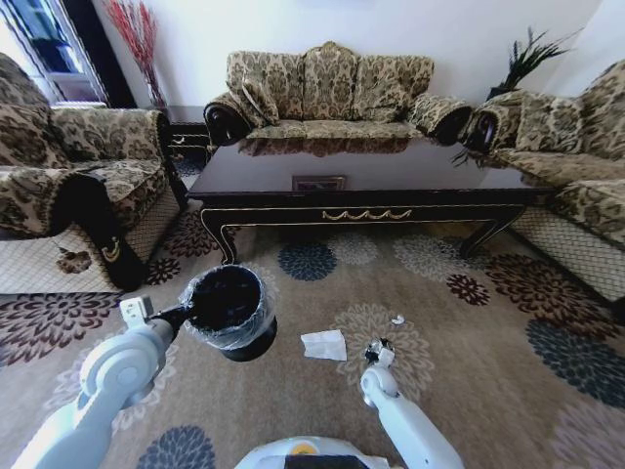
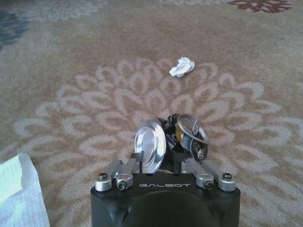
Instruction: Move to the front of the table and pick up the trash from the floor, then place it into the trash bin.
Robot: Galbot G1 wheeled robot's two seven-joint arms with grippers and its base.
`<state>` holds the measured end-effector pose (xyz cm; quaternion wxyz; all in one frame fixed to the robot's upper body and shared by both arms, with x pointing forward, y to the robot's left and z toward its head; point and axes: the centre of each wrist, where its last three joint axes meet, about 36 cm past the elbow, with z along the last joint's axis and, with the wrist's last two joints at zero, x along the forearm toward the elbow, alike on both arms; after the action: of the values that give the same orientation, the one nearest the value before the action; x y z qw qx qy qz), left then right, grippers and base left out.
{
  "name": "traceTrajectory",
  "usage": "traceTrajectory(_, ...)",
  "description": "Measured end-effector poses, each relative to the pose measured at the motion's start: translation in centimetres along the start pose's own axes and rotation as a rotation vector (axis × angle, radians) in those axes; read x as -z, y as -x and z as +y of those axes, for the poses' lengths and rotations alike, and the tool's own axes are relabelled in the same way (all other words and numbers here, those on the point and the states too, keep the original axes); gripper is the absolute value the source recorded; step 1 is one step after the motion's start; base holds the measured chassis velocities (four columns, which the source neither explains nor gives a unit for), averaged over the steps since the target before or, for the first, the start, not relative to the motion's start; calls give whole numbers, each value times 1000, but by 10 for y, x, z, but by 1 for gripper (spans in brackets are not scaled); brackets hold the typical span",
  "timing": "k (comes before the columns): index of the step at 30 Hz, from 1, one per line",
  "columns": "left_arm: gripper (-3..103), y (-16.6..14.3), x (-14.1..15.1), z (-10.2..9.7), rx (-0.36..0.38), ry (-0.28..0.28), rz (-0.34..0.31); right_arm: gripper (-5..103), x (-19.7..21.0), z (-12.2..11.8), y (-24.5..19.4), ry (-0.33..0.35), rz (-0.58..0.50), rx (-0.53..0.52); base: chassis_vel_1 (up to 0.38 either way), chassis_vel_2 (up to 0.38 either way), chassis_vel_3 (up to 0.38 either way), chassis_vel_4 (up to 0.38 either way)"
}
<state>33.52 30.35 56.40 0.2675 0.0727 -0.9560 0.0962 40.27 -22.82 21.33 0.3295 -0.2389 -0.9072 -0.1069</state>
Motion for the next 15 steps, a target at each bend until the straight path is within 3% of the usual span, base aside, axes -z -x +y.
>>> traceTrajectory(3,4,0,0,0,0,-1,0,26,2,-3,-4,5,-6,4,0,0,0,0)
traceTrajectory(7,4,0,-2,-2,-4,-3,2,10,5,-13,-17,13,-21,12,0,0,0,0)
traceTrajectory(15,4,2,-3,-5,-14,-3,4,9,5,-24,-26,11,-32,11,0,0,0,0)
